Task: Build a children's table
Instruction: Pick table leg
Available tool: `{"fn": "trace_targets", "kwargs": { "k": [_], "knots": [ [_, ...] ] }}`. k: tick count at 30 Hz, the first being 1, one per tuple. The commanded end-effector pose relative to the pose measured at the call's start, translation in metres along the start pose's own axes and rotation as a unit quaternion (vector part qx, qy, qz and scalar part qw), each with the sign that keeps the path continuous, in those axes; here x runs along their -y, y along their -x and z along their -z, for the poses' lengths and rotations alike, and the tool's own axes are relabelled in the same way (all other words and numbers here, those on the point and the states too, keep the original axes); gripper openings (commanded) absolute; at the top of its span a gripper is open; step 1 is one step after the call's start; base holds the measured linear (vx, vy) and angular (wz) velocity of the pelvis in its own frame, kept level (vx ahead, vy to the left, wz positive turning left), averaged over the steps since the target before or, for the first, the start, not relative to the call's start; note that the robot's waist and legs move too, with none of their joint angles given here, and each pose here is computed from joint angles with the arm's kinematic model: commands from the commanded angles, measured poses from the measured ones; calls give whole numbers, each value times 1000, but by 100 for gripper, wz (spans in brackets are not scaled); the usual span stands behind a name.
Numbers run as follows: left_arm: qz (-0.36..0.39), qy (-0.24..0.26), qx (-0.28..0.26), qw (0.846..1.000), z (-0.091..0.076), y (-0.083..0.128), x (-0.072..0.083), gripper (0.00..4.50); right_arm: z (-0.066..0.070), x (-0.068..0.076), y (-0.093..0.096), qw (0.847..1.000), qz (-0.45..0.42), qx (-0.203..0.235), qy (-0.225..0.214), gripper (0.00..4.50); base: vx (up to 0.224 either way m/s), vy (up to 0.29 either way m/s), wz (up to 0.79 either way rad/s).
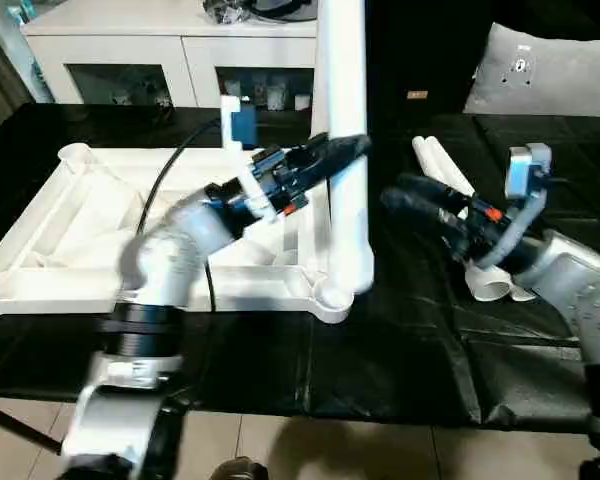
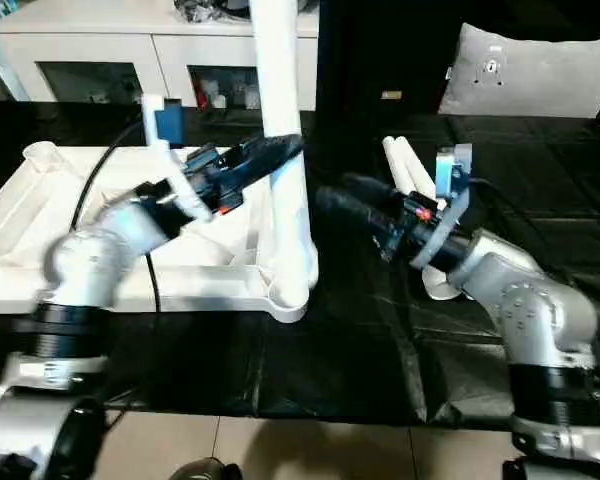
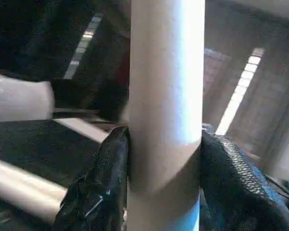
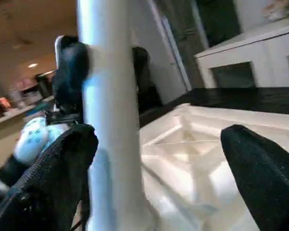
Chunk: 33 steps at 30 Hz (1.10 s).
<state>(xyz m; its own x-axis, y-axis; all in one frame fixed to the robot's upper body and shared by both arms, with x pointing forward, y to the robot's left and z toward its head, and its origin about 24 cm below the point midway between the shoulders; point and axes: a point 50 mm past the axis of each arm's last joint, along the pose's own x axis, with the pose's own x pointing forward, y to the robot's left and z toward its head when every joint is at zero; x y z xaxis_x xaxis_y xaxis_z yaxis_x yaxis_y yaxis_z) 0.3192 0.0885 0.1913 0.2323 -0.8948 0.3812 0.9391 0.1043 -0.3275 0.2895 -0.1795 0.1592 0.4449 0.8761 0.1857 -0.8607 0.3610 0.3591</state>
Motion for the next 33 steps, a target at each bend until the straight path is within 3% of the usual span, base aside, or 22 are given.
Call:
{"fn": "trace_targets", "kwargs": {
  "k": [1,14,21,33],
  "knots": [
    [33,-7,-5,999,-6,-5,8,205,-5,-6,0,1000,-20,5,4,448,0,0,0],
    [86,0,-26,996,-7,-9,16,205,-6,-16,0,998,-64,-26,11,448,0,0,0],
    [81,-31,-52,995,1,-13,15,205,8,-14,-6,991,-77,-105,37,448,0,0,0],
    [76,-51,-56,994,4,-15,14,205,26,-10,-17,987,-79,-138,24,345,0,0,0]
  ]
}}
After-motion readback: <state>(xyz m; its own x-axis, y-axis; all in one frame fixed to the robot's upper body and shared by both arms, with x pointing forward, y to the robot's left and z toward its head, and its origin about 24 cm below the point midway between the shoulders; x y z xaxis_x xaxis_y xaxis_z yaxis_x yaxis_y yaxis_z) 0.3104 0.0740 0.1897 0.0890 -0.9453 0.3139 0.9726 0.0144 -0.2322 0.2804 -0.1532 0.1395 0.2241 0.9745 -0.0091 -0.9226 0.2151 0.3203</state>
